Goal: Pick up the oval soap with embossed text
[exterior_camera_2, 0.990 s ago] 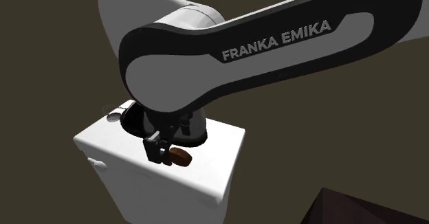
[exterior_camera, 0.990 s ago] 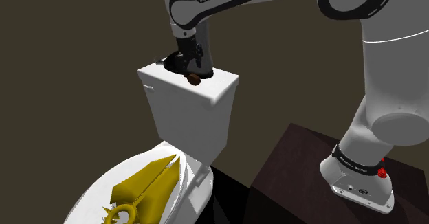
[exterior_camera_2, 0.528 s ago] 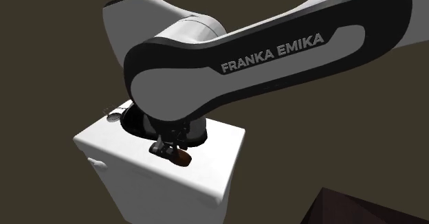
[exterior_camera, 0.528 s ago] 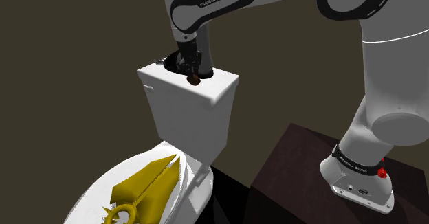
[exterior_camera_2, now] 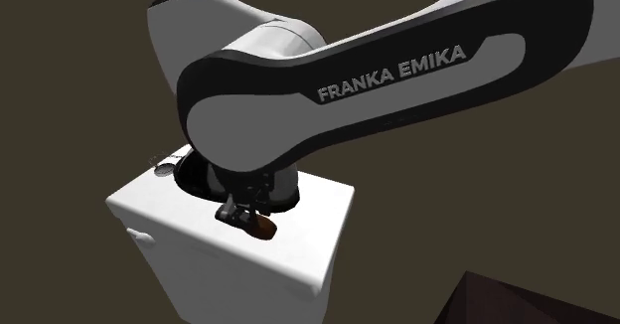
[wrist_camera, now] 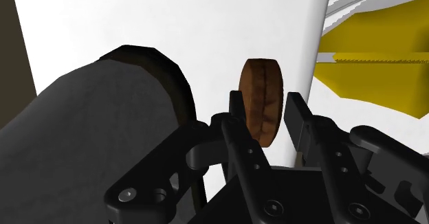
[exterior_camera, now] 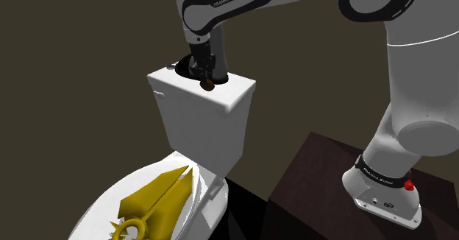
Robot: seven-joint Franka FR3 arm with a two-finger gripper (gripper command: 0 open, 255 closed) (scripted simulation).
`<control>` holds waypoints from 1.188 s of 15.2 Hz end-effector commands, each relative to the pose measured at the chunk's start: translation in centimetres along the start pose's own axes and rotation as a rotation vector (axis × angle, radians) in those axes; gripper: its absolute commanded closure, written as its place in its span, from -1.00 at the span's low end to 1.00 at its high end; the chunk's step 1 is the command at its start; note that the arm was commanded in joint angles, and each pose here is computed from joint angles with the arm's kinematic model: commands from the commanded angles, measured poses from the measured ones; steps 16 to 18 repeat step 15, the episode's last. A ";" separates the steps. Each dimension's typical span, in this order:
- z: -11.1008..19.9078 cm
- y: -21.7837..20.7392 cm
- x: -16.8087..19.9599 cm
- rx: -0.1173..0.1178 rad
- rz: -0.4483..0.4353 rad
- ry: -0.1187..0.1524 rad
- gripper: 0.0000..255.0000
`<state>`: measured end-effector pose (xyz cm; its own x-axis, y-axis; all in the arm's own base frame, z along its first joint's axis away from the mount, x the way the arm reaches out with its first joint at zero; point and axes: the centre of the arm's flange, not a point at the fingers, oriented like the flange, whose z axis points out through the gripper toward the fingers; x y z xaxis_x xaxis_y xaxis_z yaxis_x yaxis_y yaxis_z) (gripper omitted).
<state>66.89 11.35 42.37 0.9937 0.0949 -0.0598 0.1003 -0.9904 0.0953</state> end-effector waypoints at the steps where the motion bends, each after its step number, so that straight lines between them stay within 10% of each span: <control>1: -0.8 0.3 0.0 -0.001 0.002 -0.002 1.00; 18: -7.2 0.9 -0.4 -0.001 0.002 -0.002 1.00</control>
